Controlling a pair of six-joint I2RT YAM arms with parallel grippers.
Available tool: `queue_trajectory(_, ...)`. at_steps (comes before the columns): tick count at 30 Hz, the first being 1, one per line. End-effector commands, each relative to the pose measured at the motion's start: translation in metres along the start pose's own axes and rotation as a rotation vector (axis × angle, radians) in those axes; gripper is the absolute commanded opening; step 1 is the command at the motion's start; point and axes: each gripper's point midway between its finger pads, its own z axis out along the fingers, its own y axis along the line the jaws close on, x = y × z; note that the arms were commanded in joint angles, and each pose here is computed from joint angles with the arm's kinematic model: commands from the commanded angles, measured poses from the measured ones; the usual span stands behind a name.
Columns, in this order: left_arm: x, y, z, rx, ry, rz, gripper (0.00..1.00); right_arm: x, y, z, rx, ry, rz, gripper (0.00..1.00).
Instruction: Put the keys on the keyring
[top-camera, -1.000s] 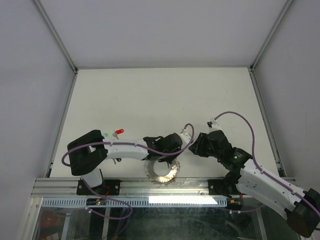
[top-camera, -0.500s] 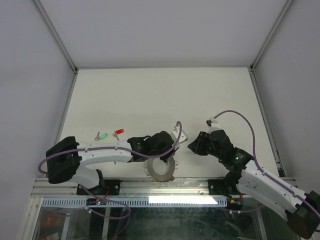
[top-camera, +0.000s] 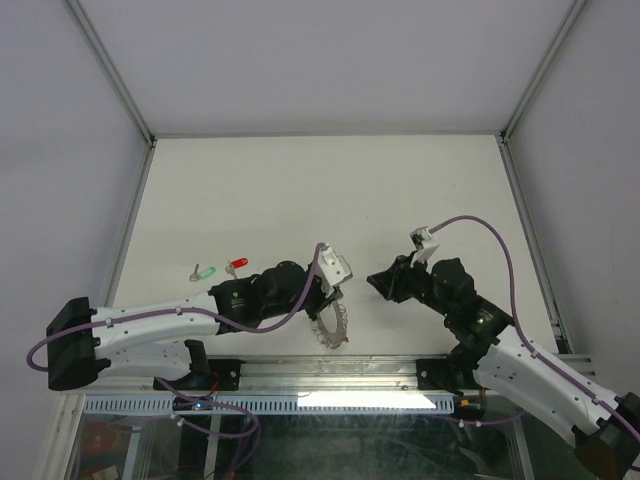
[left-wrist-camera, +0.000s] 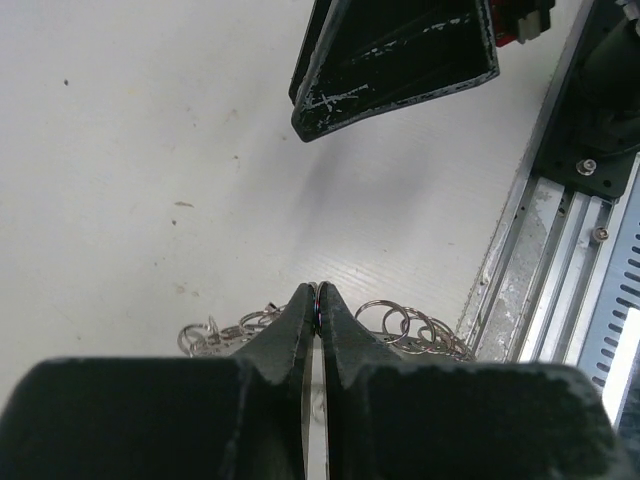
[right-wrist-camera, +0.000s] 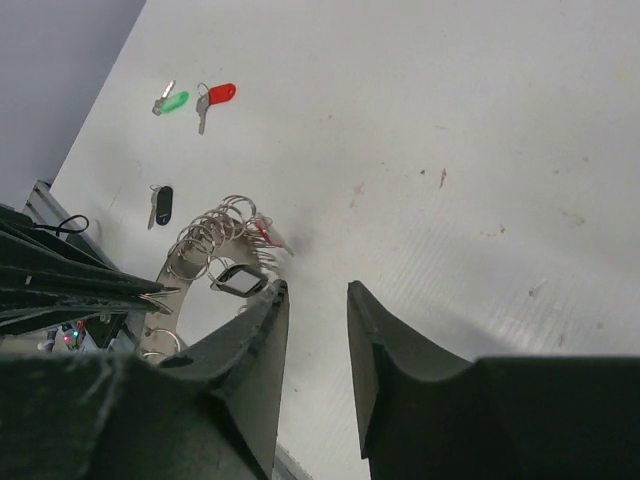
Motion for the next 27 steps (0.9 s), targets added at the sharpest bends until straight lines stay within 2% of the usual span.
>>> queue_trajectory(1, -0.046, -0.003, -0.023, 0.034, -0.213, 0.092, 0.00, -0.058, 0.041, -0.011, -0.148, -0.180, -0.112, 0.34)
queue_trajectory(4, -0.059, -0.007, -0.037, 0.062, -0.288, 0.139, 0.00, -0.070, 0.050, -0.016, -0.180, -0.223, -0.148, 0.34)
queue_trajectory(8, -0.066, -0.011, -0.048, 0.089, -0.361, 0.197, 0.00, -0.068, 0.067, -0.024, -0.301, -0.239, -0.354, 0.37)
queue_trajectory(13, -0.070, -0.014, -0.055, 0.103, -0.438, 0.239, 0.00, -0.062, 0.095, -0.034, -0.494, -0.292, -0.506, 0.37)
queue_trajectory(19, -0.067, -0.022, -0.055, 0.147, -0.461, 0.271, 0.00, -0.033, 0.118, -0.036, -0.669, -0.225, -0.665, 0.37)
queue_trajectory(27, -0.068, -0.026, -0.055, 0.171, -0.470, 0.282, 0.00, -0.009, 0.121, -0.041, -0.739, -0.217, -0.791, 0.33)
